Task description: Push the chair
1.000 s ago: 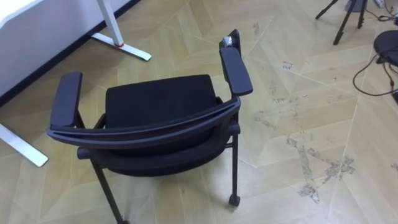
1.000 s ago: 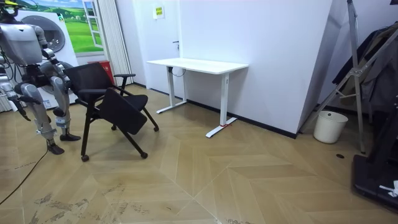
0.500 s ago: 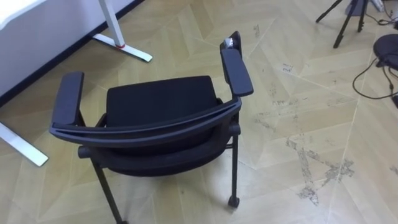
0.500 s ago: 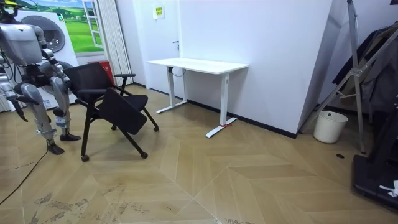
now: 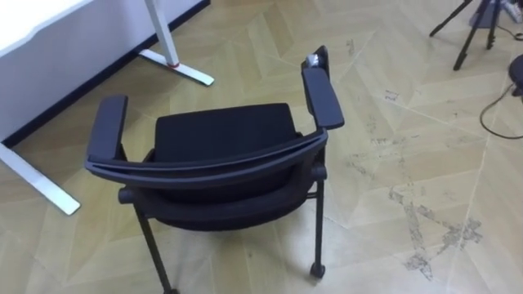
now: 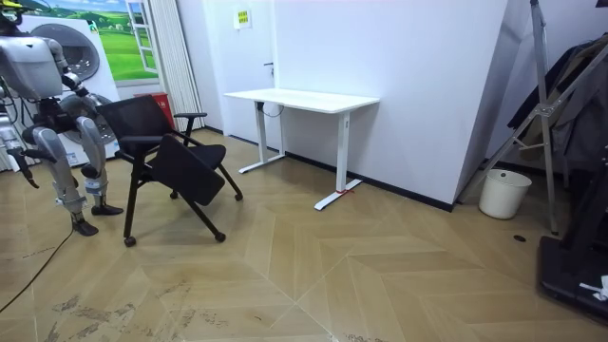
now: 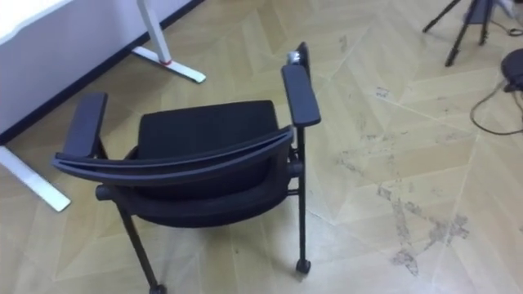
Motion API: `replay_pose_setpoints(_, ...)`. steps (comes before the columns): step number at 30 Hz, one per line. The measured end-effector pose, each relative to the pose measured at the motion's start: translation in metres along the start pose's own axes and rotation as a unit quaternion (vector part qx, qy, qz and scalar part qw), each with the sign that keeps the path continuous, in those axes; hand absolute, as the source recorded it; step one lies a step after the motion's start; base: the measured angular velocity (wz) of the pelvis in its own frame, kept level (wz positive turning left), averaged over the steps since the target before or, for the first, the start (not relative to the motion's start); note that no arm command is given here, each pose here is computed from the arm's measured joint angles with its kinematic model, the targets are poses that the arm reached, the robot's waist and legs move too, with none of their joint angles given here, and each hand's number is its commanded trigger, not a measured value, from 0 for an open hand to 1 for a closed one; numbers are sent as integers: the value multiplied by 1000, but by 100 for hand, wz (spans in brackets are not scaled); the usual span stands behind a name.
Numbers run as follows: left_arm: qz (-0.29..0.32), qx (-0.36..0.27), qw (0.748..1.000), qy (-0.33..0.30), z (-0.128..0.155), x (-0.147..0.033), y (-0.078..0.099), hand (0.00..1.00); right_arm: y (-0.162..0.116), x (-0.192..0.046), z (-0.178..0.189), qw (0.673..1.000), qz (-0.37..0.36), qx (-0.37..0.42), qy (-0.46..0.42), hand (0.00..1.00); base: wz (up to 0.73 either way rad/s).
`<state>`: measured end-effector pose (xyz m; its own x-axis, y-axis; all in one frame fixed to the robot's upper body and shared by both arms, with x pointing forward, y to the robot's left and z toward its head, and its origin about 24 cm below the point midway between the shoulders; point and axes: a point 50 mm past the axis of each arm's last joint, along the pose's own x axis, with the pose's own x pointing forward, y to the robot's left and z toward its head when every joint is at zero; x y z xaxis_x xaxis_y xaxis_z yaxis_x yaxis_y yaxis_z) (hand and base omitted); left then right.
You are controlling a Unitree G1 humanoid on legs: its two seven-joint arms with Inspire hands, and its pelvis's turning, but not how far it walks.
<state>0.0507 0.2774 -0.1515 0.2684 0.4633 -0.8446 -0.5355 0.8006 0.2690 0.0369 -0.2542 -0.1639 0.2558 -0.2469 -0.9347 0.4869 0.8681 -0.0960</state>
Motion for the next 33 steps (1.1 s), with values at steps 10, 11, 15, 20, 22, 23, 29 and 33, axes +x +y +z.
replay_pose_setpoints(10, 68, -43, 991, -102, 57, 0, 8, 0, -15, -1, 7, 1000, -26, 11, -10, 0, 4)
replay_pose_setpoints(11, 71, -45, 991, -109, 61, 0, 7, 0, -17, -1, 7, 999, -29, 10, -10, 0, -9)
replay_pose_setpoints(15, 92, -38, 987, -123, 69, 0, 9, 0, -24, -3, 4, 999, -39, 10, -7, 0, -8)
replay_pose_setpoints(20, 107, -38, 979, -167, 97, -2, 10, 0, -24, -3, 3, 999, -39, 10, -6, 0, 1)
replay_pose_setpoints(22, 107, -42, 976, -184, 107, -4, 6, 0, -23, -3, 4, 999, -38, 10, -7, 0, 0)
replay_pose_setpoints(23, 109, -33, 974, -198, 113, -6, 4, 0, -22, -2, 5, 999, -36, 10, -9, 0, 0)
replay_pose_setpoints(29, 103, 13, 952, -289, 146, -20, -9, 0, -18, -1, 7, 999, -29, 12, -12, 0, 2)
replay_pose_setpoints(33, 108, 44, 944, -310, 154, -23, -14, 0, -14, 0, 10, 1000, -21, 11, -16, 0, 1)
